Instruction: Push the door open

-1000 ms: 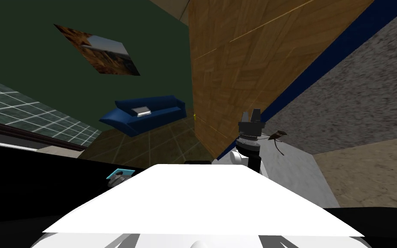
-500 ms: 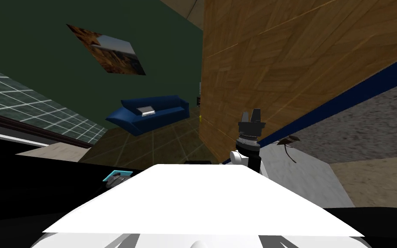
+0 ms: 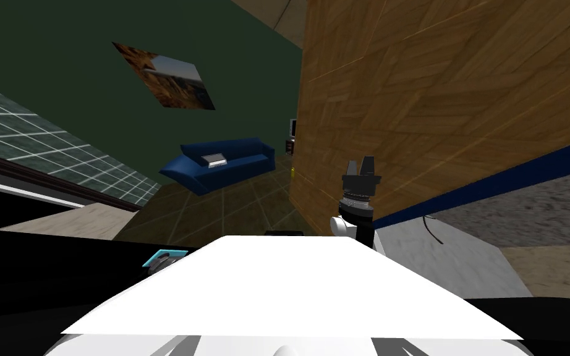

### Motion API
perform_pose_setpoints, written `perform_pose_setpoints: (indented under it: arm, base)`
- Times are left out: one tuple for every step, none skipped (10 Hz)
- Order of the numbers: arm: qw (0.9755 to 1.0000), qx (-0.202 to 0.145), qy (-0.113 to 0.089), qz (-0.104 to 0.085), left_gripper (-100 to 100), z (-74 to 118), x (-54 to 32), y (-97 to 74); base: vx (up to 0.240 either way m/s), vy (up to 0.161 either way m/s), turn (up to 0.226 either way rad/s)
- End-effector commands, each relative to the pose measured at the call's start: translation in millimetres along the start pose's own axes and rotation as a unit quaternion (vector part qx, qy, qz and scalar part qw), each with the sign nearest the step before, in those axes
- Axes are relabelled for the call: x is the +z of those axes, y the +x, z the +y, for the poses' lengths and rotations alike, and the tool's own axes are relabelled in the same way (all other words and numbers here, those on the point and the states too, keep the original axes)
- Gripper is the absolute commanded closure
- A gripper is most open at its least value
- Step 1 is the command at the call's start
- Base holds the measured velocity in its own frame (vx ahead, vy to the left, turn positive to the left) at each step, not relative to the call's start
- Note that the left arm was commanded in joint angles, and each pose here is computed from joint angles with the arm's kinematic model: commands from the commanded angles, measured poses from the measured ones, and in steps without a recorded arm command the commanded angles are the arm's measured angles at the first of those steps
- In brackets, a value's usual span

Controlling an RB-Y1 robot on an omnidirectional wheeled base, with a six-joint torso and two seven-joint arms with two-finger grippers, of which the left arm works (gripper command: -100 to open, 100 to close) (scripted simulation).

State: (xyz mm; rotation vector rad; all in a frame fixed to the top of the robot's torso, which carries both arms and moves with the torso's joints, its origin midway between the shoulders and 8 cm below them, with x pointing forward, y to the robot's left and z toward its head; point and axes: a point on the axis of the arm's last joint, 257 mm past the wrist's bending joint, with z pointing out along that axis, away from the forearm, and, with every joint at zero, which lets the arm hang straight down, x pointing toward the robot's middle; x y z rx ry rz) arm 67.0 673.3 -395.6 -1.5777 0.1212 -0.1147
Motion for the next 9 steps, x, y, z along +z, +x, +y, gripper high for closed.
perform_pose_setpoints:
  arm:
    - [0.9998,0.0,0.013,-0.015,100,-11.8,7.1,-15.2]
    - [0.9996,0.0,0.014,-0.025,100,-13.0,7.9,-23.2]
    - [0.9993,0.0,0.015,-0.035,100,-13.6,8.1,-31.5]
    - [0.9989,0.0,0.015,-0.045,100,-13.6,7.6,-40.0]
    - [0.9984,-0.001,0.015,-0.055,100,-13.0,6.3,-48.2]
    - [0.9978,-0.001,0.013,-0.065,100,-11.9,4.4,-56.1]
    - [0.9972,-0.001,0.012,-0.074,100,-10.3,2.0,-63.2]
    - [0.9966,-0.002,0.01,-0.082,100,-8.4,-0.7,-69.3]
    - [0.9958,-0.002,0.007,-0.091,100,-5.7,-4.4,-76.1]
  base:
    - [0.145,0.145,0.03]
    - [0.152,0.193,0.045]
    - [0.142,0.213,0.041]
    - [0.14,0.225,0.037]
    - [0.113,0.214,0.027]
    - [0.103,0.202,0.047]
    - [0.118,0.19,0.04]
    - [0.129,0.169,0.044]
    - [0.14,0.16,0.042]
